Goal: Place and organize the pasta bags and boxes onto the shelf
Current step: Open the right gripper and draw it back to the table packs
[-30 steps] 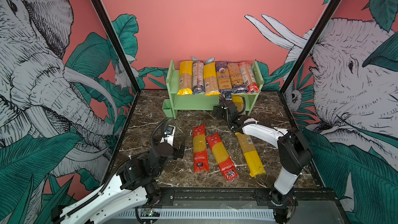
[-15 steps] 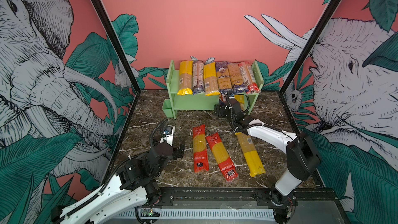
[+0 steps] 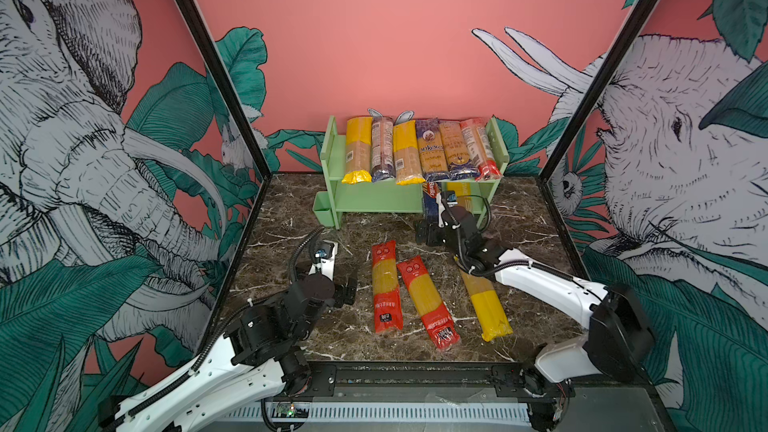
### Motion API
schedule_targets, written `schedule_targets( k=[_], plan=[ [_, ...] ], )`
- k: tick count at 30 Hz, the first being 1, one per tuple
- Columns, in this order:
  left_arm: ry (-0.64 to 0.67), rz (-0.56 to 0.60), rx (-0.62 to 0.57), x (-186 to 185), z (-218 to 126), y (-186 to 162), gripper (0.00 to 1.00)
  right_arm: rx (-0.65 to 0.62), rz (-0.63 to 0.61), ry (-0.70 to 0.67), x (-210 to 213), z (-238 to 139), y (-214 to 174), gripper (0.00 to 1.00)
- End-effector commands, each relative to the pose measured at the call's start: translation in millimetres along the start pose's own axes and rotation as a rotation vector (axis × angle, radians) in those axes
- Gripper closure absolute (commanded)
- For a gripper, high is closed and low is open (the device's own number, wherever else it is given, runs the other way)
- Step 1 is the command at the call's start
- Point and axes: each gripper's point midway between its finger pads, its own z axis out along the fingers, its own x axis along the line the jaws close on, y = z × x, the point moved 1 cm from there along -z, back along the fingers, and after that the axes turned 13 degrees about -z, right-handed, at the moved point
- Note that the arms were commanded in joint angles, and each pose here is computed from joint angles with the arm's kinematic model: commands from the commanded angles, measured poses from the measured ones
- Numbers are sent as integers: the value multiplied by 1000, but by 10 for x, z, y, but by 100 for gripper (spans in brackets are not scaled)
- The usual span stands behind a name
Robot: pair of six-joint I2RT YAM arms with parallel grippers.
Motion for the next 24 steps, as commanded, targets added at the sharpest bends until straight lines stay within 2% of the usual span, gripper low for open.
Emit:
schedule_targets(
  k=[1,6,13,18,24],
  plan=[
    [-15,0,16,-109,33,50,0,23,-66,55,127,-303,-170,1],
    [-72,-23,48,-310,157,-6,1,119,-153,80,166,-663,-709,1],
    [-124,-28,154,-603,449,-288,1,195,-150,78,128,-1072,-1469,1],
    [-157,-59,147,-685,489,-298,0,215,-144,119,234,-1167,-1882,1],
    [-150,-53,149,-686,441,-217,1,228,-292,152,524,-1172,-2226,1]
  ],
)
